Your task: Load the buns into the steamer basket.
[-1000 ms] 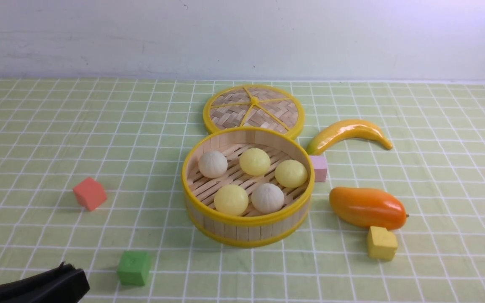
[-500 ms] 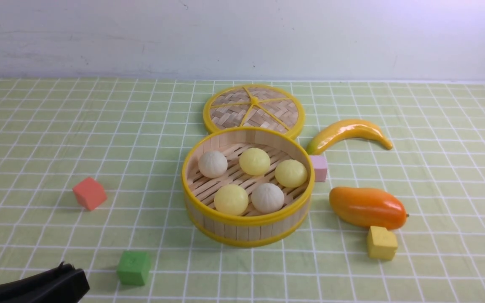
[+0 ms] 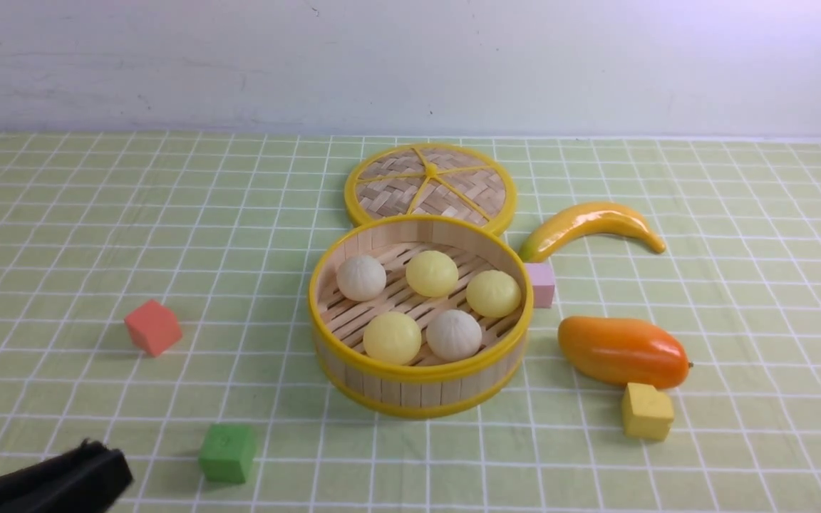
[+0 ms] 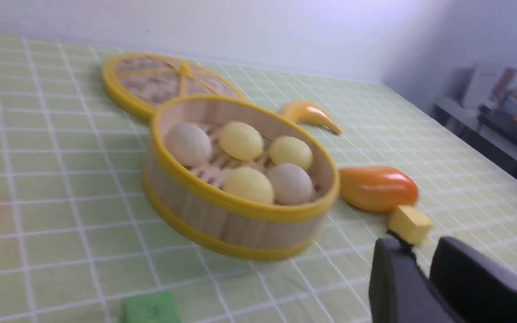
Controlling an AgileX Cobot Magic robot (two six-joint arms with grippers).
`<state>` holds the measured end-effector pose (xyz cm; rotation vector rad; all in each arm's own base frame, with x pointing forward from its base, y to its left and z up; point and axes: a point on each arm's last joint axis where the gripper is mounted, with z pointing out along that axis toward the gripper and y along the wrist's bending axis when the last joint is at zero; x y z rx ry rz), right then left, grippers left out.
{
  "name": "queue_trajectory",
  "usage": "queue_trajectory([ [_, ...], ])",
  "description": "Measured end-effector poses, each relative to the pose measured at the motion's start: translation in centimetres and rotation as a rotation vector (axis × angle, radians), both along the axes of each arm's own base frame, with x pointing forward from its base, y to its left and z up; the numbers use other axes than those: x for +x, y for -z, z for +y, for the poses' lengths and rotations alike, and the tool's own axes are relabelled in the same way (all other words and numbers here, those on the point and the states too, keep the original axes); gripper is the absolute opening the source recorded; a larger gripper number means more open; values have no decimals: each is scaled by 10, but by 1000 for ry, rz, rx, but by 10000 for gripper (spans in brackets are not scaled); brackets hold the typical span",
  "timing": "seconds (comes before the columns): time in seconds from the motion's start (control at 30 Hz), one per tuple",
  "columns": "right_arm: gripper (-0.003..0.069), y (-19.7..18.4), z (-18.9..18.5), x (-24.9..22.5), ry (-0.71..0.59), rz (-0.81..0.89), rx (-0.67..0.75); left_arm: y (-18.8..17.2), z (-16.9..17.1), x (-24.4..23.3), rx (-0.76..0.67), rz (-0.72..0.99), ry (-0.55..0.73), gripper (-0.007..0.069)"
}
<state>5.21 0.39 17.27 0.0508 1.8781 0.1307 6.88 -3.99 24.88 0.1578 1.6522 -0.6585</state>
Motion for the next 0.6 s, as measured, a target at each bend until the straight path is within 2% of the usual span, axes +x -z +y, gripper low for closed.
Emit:
queue_trajectory([
  [0.03, 20, 0, 0, 0, 0, 0, 0, 0, 1, 0, -3, -4, -10, 101],
  [0.07, 22, 0, 0, 0, 0, 0, 0, 5, 9, -3, -11, -33, -92, 73],
  [0.1, 22, 0, 0, 0, 0, 0, 0, 6, 11, -3, -9, -35, -113, 63],
  [0.17, 22, 0, 0, 0, 0, 0, 0, 19, 22, -10, 2, -66, -230, -3],
  [0.3, 22, 0, 0, 0, 0, 0, 0, 52, 29, -14, 46, 16, -341, -13],
  [0.47, 22, 0, 0, 0, 0, 0, -1, 77, 30, -16, 102, 218, -362, -13],
  [0.6, 25, 0, 0, 0, 0, 0, -2, 79, 30, -17, 108, 239, -360, -13],
])
